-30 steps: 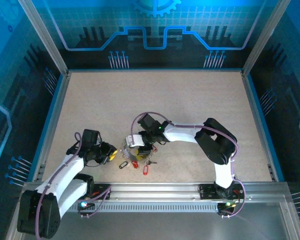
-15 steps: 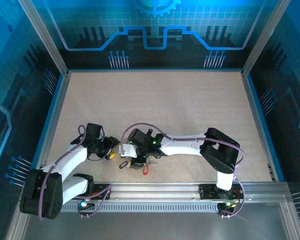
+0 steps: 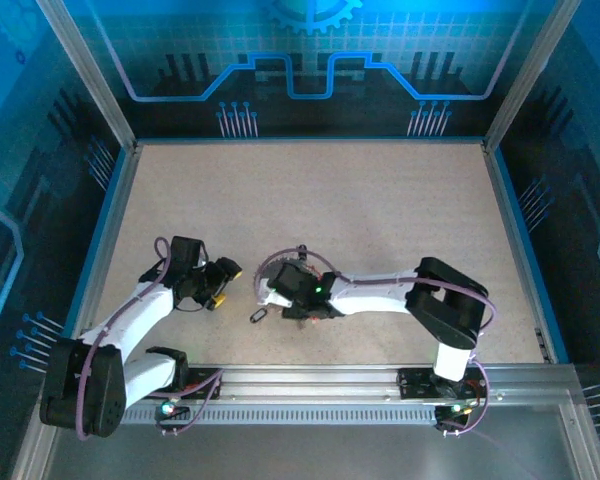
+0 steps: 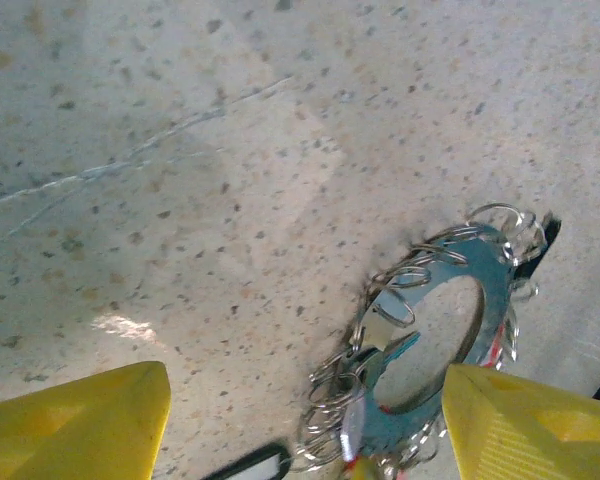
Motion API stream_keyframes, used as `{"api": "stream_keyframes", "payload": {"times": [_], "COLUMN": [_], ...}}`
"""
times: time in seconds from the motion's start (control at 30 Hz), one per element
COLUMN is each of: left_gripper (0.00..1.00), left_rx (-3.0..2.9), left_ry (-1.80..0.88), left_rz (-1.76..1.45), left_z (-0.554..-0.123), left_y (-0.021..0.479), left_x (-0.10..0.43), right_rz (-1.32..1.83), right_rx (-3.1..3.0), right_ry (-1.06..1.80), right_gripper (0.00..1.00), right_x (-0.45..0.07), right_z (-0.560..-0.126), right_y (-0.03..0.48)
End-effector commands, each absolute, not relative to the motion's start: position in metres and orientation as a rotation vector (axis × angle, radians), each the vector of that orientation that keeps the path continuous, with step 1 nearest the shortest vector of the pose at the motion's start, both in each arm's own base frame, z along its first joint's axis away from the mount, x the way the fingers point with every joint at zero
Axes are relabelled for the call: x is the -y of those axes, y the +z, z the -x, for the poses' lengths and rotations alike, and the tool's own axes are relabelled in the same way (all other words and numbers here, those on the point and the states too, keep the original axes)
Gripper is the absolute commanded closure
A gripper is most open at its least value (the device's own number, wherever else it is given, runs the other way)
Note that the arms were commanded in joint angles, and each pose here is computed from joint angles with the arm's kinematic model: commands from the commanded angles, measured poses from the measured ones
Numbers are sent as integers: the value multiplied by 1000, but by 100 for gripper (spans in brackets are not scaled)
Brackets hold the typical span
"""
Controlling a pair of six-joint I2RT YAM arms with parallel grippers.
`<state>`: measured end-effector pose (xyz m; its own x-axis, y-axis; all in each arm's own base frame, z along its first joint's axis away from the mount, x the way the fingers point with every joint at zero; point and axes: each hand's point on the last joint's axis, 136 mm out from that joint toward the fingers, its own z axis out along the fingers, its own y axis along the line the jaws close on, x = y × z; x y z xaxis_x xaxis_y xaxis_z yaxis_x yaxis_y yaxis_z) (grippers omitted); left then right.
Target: Put the keys on the keyring
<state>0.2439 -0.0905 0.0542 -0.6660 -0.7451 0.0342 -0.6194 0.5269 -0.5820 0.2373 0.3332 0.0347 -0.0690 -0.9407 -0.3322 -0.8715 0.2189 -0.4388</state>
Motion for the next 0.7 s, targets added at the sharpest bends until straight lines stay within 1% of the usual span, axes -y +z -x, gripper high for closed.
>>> {"api": "stream_keyframes", "payload": {"times": [0.0, 0.1, 0.17, 0.3, 0.43, 0.47, 0.5, 0.53, 0.57, 0.6, 0.67], "left_gripper": [26, 26, 25, 25, 25, 25, 26, 26, 26, 26, 26], "left_rx": [-2541, -2532, -2539, -2568, -2575, -2573, -2569, -2566, -2563, -2564, -2572], "left_ry": [-824, -838, -831, -782, -730, -709, -692, -681, -677, -675, -677], "left_rz": [1117, 1094, 1050, 953, 887, 878, 875, 877, 884, 894, 897], "left_z": [-253, -255, -255, -257, -262, -264, -265, -266, -267, -268, -269], "left_y": [59, 56, 57, 57, 55, 55, 55, 54, 53, 52, 53], "left_x": [88, 93, 99, 111, 117, 116, 116, 115, 114, 114, 116], "right_rz": [1547, 1445, 1389, 1303, 1157, 1123, 1060, 998, 938, 866, 764], "right_rx": [-2022, -2071, -2077, -2085, -2096, -2132, -2177, -2250, -2289, -2363, -2482], "right_ry": [-303, -238, -148, 93, 434, 474, 503, 517, 528, 505, 483], "right_gripper": [31, 32, 32, 33, 42, 44, 50, 59, 67, 71, 70], "right_x": [-288, -271, -268, -282, -316, -317, -321, -321, -326, -325, -322], "right_z": [-269, -284, -286, -278, -254, -247, -246, -245, -249, -251, -249], "right_y": [42, 52, 67, 94, 117, 109, 107, 99, 103, 97, 90]}}
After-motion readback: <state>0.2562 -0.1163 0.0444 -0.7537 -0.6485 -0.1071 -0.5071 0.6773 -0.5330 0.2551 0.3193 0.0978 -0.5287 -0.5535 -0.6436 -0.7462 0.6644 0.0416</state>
